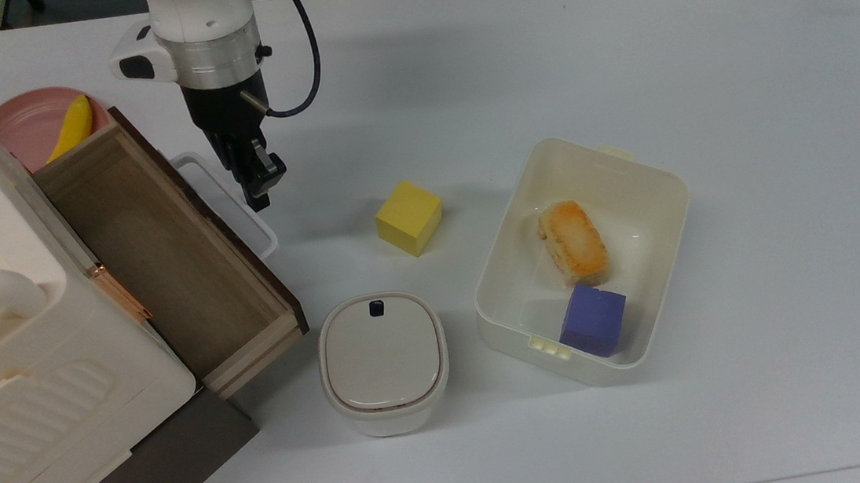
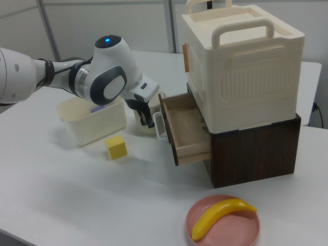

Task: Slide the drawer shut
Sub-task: 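Push the drawer front with the gripper into the cabinet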

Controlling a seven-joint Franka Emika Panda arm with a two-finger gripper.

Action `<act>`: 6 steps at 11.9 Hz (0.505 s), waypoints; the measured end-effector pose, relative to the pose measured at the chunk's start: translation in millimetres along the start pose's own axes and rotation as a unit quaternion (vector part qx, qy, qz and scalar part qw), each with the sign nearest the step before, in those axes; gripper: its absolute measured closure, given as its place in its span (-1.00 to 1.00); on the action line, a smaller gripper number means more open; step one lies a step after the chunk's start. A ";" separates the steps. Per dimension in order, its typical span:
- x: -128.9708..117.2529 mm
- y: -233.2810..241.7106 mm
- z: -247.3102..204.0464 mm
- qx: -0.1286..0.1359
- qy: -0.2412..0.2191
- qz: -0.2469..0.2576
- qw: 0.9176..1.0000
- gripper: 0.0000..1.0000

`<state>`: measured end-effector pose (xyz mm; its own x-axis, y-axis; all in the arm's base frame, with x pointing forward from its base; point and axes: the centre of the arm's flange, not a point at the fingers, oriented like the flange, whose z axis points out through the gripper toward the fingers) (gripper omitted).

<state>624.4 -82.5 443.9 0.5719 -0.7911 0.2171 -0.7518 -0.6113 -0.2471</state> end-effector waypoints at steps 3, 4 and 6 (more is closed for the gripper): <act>10.4 1.7 -3.1 0.002 0.006 0.007 1.000 0.98; 18.7 3.9 -2.4 0.002 0.010 0.012 1.000 0.98; 33.9 6.8 1.9 0.000 0.017 0.020 1.000 0.98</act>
<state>639.3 -113.5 447.7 0.5297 -0.8140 0.2383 -0.7741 -0.5788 -0.2564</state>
